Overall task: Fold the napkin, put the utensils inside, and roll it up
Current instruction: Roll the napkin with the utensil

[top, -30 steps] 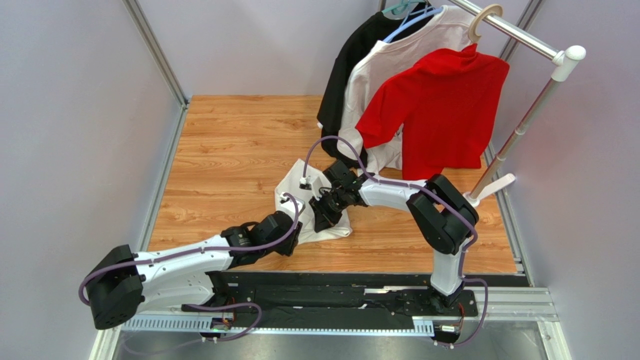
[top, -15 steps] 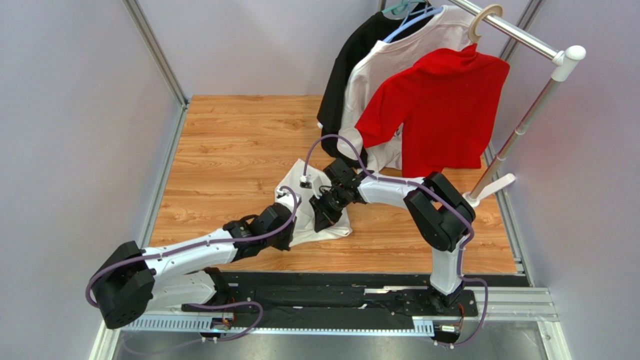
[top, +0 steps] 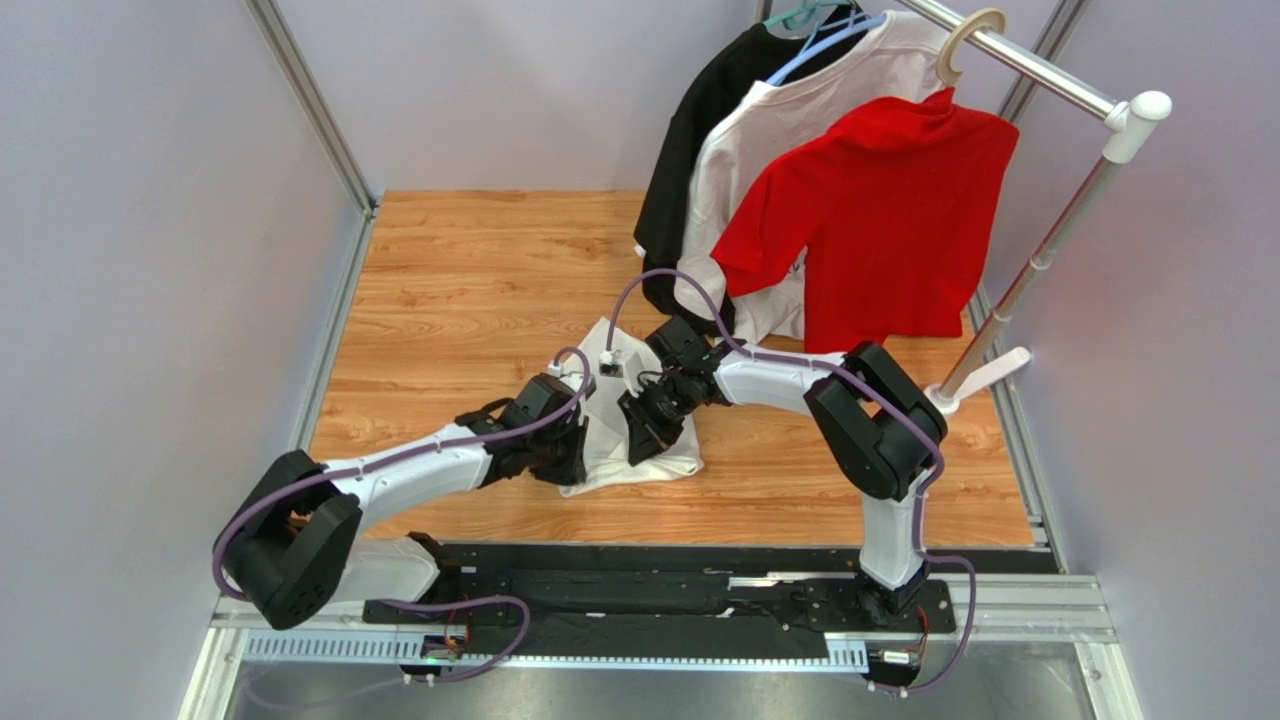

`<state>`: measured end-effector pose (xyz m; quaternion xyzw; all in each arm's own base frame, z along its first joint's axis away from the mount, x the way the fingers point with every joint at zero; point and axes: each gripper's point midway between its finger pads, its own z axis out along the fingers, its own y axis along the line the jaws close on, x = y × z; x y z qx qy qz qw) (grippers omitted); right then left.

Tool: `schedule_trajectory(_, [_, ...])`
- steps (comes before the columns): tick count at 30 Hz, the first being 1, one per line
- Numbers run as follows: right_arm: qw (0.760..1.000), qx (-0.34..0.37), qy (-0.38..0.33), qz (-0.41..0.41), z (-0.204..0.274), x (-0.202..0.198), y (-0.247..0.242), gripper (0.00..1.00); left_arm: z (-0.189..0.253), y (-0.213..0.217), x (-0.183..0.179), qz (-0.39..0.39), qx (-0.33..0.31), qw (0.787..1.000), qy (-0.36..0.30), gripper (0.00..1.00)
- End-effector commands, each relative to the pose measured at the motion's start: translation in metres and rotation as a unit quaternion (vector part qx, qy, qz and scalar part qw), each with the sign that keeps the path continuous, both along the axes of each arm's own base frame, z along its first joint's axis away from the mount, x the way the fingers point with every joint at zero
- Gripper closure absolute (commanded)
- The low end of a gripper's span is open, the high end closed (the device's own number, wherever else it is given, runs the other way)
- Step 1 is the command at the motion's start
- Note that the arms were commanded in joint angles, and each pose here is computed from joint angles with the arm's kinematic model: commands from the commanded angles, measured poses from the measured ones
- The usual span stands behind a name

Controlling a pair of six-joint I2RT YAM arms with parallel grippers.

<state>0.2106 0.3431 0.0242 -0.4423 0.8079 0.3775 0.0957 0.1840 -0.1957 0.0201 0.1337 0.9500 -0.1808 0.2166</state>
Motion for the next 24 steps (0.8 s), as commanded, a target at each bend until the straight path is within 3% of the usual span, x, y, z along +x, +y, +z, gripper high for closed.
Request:
schedule_trajectory(1, [0.994, -0.101, 0.043, 0.0, -0.047, -0.025, -0.036, 1.0, -0.003, 0.005, -0.004, 0.022, 0.001, 0.999, 0.044, 0.94])
schedule_trajectory(6, [0.995, -0.091, 0.035, -0.006, -0.037, -0.02, -0.032, 1.0, -0.012, 0.014, -0.008, 0.043, 0.0, 0.996, 0.082, 0.95])
schedule_trajectory(11, [0.998, -0.052, 0.018, -0.029, -0.003, -0.01, -0.023, 0.81, -0.022, 0.014, -0.011, 0.036, 0.005, 0.992, 0.119, 0.96])
schedule_trajectory(17, [0.998, -0.014, -0.035, -0.054, 0.048, 0.002, -0.02, 0.53, -0.026, 0.014, -0.014, 0.034, 0.005, 0.99, 0.138, 0.96])
schedule_trajectory(18, [0.997, -0.006, -0.051, -0.06, 0.061, 0.003, -0.021, 0.44, -0.027, 0.015, -0.013, 0.036, 0.005, 0.99, 0.14, 0.97])
schedule_trajectory(24, [0.989, -0.017, -0.107, -0.097, 0.07, -0.001, -0.049, 0.39, -0.031, 0.014, -0.012, 0.036, 0.002, 0.987, 0.159, 0.97])
